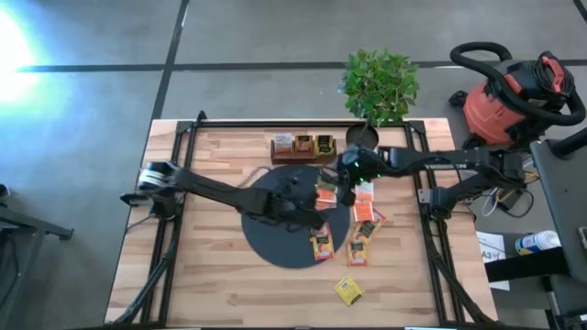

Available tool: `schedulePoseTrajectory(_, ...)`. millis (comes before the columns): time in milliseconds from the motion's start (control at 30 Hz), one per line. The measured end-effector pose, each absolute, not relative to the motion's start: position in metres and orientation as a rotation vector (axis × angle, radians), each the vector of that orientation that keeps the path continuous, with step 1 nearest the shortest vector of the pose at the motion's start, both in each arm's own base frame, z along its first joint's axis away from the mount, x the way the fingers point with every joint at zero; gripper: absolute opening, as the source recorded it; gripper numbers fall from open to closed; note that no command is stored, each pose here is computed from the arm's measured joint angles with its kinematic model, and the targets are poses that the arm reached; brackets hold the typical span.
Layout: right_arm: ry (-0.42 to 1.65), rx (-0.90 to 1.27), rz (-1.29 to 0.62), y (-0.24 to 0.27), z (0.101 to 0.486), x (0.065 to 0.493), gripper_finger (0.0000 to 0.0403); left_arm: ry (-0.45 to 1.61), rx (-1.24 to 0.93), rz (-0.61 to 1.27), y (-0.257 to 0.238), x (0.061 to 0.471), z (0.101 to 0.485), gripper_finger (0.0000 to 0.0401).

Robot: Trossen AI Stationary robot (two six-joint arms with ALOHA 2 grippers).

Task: Pick & Place Tea
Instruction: Put the yellow tea bag into the right section of the brown wooden organizer

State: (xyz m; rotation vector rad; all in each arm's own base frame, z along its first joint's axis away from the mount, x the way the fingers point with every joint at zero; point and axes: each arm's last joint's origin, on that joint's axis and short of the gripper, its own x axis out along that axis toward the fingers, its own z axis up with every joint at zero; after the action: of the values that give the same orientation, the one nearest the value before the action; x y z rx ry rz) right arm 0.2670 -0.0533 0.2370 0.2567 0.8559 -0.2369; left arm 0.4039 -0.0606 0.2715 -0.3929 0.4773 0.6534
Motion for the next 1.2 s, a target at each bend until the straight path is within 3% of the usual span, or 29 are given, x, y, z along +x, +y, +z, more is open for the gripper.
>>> schedulePoseTrajectory(300, 0.882, 0.122, -0.257, -0.104, 0.253, 0.315, 0.0008, 0.339, -0.540, 0.776, -0.057, 0.320, 0.294, 0.0000)
schedulePoseTrajectory(600, 0.973, 0.066, -0.263, -0.151, 0.251, 0.354, 0.0008, 0.226, -0.689, 0.815, -0.067, 0.258, 0.268, 0.0000)
schedulePoseTrajectory(900, 1.101, 0.083, -0.220, -0.150, 0.254, 0.343, 0.0008, 0.221, -0.668, 0.829, -0.071, 0.245, 0.254, 0.0000)
schedulePoseTrajectory(1200, 1.127, 0.031, -0.340, -0.167, 0.253, 0.328, 0.0008, 0.239, -0.646, 0.839, -0.069, 0.242, 0.246, 0.0000)
